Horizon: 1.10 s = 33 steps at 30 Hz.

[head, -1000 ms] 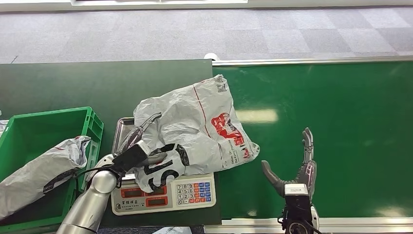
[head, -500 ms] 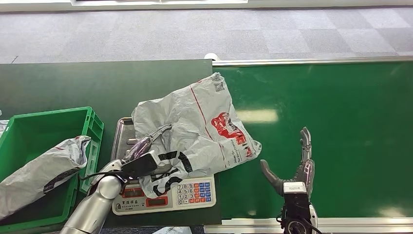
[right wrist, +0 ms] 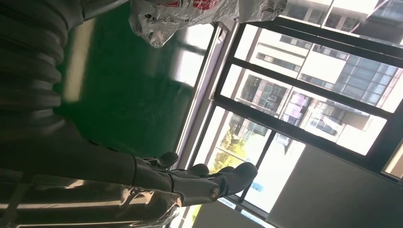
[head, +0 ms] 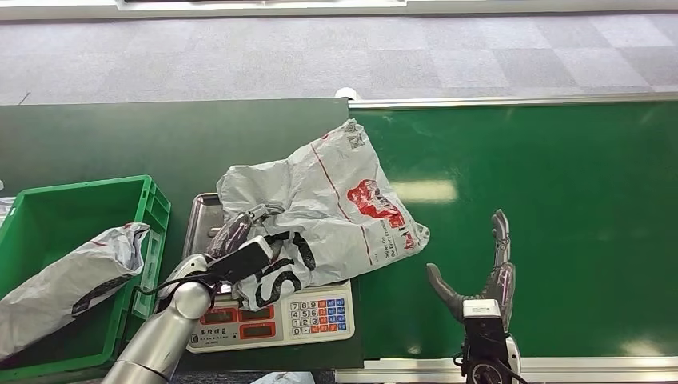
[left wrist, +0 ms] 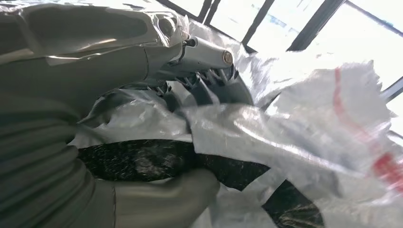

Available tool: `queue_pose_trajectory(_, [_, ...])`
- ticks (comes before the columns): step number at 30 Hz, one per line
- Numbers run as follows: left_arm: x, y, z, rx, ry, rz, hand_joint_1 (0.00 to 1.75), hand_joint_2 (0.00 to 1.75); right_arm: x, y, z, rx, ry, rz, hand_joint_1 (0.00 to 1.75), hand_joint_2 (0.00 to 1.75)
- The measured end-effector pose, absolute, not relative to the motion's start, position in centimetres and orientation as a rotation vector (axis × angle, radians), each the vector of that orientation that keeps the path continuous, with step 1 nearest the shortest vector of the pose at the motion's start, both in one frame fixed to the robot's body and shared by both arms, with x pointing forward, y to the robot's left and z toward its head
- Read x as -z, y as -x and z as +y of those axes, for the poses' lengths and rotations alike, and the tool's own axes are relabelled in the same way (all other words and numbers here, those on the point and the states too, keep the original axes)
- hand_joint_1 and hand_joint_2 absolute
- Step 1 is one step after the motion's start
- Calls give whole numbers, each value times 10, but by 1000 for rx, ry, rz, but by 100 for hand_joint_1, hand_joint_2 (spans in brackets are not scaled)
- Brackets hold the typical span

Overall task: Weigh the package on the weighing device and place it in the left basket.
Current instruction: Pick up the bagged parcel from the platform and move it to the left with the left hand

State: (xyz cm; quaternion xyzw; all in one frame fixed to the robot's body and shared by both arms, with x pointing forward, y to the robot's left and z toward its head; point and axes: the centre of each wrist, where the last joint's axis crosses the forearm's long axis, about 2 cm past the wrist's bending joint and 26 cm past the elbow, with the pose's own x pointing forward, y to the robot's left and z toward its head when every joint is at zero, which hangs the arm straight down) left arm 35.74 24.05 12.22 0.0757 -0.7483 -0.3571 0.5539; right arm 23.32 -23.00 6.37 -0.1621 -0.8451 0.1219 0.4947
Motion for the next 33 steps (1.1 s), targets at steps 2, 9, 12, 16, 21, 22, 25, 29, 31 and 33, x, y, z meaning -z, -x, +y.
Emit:
queue_pose_trajectory(2, [-127, -358, 240, 776, -147, -1840, 168, 175, -63, -233, -230, -300, 395, -2047, 0, 175])
queue_pose_trajectory(9, [-156, -357, 240, 496, -43, -2108, 171, 175, -60, -227, -228, -312, 397, -2032, 0, 175])
queue_pose_trajectory(12, [-165, -353, 243, 393, -40, -2220, 147, 175, -59, -223, -228, -305, 397, -2025, 0, 175])
queue_pose_trajectory(16, [-174, -345, 250, 312, -85, -2345, 141, 175, -57, -221, -229, -287, 392, -2017, 0, 175])
queue_pose_trajectory(21, [-180, -333, 258, 278, -138, -2398, 141, 175, -57, -221, -229, -270, 388, -2016, 0, 175])
queue_pose_trajectory(22, [-181, -331, 259, 275, -145, -2405, 141, 175, -57, -221, -229, -268, 387, -2016, 0, 175])
queue_pose_trajectory(25, [-184, -328, 262, 268, -158, -2418, 141, 175, -57, -221, -229, -267, 387, -2017, 0, 175])
queue_pose_trajectory(29, [-186, -325, 264, 262, -168, -2428, 141, 175, -58, -221, -229, -266, 387, -2018, 0, 175])
queue_pose_trajectory(31, [-186, -325, 265, 259, -173, -2430, 142, 175, -58, -221, -229, -266, 387, -2018, 0, 175])
queue_pose_trajectory(33, [-187, -324, 268, 247, -182, -2434, 142, 175, -58, -221, -229, -266, 387, -2018, 0, 175])
